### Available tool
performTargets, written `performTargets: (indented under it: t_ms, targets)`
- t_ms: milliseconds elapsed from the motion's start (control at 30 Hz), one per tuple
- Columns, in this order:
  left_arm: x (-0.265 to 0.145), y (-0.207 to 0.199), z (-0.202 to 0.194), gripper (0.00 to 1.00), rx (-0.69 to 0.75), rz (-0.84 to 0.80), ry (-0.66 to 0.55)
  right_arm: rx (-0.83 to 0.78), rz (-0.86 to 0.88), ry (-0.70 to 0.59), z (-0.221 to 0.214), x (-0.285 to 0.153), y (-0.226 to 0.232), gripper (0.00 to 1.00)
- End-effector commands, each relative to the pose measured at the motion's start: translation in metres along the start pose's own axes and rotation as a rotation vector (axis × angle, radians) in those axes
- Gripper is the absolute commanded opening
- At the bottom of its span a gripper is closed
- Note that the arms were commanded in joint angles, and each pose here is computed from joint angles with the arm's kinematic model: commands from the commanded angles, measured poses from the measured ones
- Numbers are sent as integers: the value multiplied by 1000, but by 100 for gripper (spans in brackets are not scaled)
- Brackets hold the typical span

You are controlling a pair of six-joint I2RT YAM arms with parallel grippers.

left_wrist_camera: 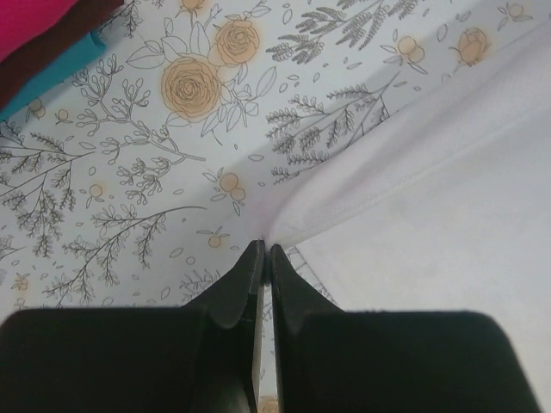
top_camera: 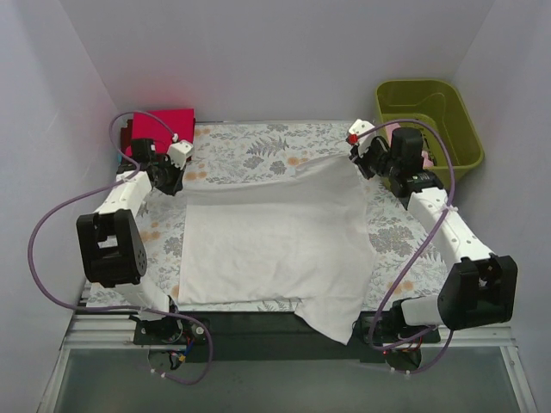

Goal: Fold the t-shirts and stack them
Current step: Fold the tshirt

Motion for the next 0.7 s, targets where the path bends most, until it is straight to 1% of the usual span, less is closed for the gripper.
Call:
performTargets:
  t_ms: [0,33,167,200,267,300,400,533,667]
  targets:
    - [-26,-7,-2,0,115,15,-16,18,53,41,-12,-14,18,1]
    - [-34,-11,-4,0,145,7,-11,9,52,35,-10,-19,22,1]
    - [-47,-29,-22,0,175,-27,25,-6,72,69,-25,-30,36,1]
    - [-46,-35,-34,0,169,-45,54,-6,84,84,-32,-31,41,1]
    - [-48,-42,-43,0,174,-49,70,-20,98,94,-39,-35,48,1]
    - [-44,-48,-57,0,159,-64,102,-11,119,117,-50,-35,55,1]
    - [-38,-55,-73,0,123,-84,139,-16,156,153,-65,-35,67,1]
    - [-30,-61,-87,0,91,-104,173,-27,218,217,-93,-34,89,1]
    - [-25,-68,-96,0,66,-134,202,-39,256,255,-104,-29,101,1]
Point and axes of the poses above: each gripper's point midway between its finger pads, its own x axis out along the fingers, its own y axis along the line the jaws close on, z = x × y, the point moved 9 cm from there along -x, back along the fingers
